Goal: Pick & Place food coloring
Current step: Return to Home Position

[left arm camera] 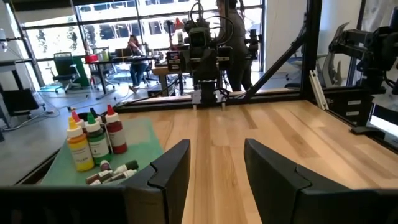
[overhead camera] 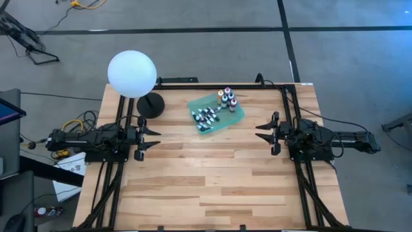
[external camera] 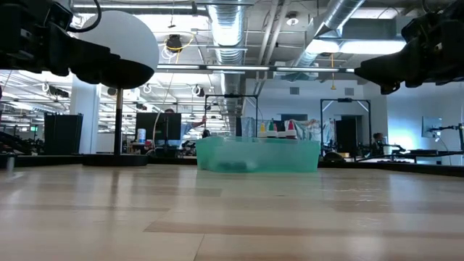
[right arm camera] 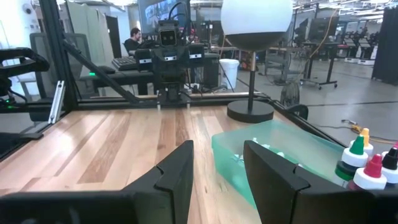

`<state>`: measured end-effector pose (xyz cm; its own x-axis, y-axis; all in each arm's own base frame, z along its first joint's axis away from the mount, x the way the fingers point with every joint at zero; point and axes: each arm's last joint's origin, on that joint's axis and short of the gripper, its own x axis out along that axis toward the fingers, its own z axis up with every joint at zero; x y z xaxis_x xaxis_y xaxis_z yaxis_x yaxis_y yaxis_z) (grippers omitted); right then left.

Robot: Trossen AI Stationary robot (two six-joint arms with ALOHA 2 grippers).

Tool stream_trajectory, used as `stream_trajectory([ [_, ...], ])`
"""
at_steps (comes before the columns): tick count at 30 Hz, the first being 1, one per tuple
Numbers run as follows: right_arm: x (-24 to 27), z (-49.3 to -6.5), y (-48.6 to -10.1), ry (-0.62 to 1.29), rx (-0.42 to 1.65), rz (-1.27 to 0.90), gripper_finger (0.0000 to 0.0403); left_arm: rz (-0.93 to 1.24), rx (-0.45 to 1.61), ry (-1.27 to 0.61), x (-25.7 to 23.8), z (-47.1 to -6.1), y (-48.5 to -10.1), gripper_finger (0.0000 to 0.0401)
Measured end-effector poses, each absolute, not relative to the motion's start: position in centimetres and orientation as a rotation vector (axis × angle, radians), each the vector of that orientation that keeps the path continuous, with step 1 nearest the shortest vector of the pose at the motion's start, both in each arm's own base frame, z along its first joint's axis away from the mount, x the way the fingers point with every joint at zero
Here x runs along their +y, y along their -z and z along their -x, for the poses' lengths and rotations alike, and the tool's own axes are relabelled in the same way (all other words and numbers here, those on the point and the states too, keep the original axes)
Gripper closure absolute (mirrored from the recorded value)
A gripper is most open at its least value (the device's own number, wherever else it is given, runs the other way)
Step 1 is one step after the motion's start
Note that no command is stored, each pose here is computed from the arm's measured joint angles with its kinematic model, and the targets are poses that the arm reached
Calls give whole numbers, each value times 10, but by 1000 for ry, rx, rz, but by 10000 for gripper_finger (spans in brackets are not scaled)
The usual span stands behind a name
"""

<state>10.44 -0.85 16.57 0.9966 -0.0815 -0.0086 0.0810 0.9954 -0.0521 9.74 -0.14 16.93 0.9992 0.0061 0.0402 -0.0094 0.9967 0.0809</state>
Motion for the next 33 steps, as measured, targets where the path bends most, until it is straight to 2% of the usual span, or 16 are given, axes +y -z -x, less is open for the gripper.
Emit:
stream_trajectory([
  [33,-8,-104,-166,81,11,52,269,-86,-38,-9,-1,-97,-169,255],
])
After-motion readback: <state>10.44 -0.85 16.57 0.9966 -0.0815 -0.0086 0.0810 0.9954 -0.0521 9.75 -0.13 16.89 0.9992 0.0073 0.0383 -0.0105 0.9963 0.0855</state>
